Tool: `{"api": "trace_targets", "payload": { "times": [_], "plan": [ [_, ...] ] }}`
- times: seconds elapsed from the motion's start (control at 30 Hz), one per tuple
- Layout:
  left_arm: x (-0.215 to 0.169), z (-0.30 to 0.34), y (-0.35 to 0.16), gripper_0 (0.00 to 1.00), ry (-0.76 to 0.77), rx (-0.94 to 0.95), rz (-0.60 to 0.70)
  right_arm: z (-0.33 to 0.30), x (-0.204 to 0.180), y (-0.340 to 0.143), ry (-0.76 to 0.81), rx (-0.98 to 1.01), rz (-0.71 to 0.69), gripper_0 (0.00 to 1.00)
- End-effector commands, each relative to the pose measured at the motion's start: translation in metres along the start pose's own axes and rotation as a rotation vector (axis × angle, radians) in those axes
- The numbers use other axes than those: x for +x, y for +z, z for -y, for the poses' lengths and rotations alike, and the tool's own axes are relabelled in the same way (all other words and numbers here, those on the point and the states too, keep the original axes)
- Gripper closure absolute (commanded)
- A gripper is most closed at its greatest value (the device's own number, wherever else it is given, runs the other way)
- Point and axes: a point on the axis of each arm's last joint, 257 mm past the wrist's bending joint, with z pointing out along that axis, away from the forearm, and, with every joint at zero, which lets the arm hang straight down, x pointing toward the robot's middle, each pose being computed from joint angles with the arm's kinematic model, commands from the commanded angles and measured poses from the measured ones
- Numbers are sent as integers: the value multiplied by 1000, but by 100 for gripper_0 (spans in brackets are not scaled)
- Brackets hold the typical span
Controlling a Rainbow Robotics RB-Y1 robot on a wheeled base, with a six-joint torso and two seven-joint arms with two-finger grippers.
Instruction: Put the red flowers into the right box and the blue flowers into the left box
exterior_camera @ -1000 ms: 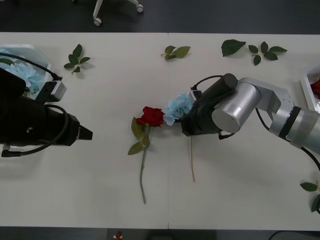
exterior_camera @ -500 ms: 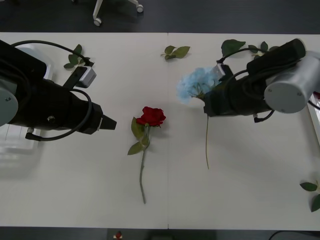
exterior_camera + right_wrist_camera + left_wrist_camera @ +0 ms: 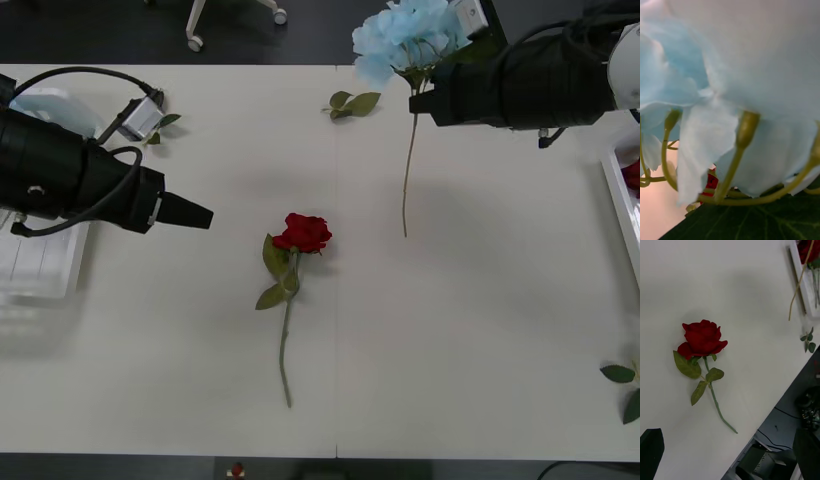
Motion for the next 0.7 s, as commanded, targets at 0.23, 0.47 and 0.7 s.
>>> {"api": "trace_targets", "payload": {
  "times": [0.23, 0.47, 0.7],
  "plan": [
    [-43, 35, -16, 0, 188, 252, 136, -49, -48, 8, -114, -194, 186, 100],
    [-57, 49, -11, 0, 253, 330, 193, -86, -68, 2, -64, -320, 271, 100],
    [-75, 69, -4, 0, 282, 391, 247, -114, -75, -5, -33, -410, 299, 100]
  ]
}}
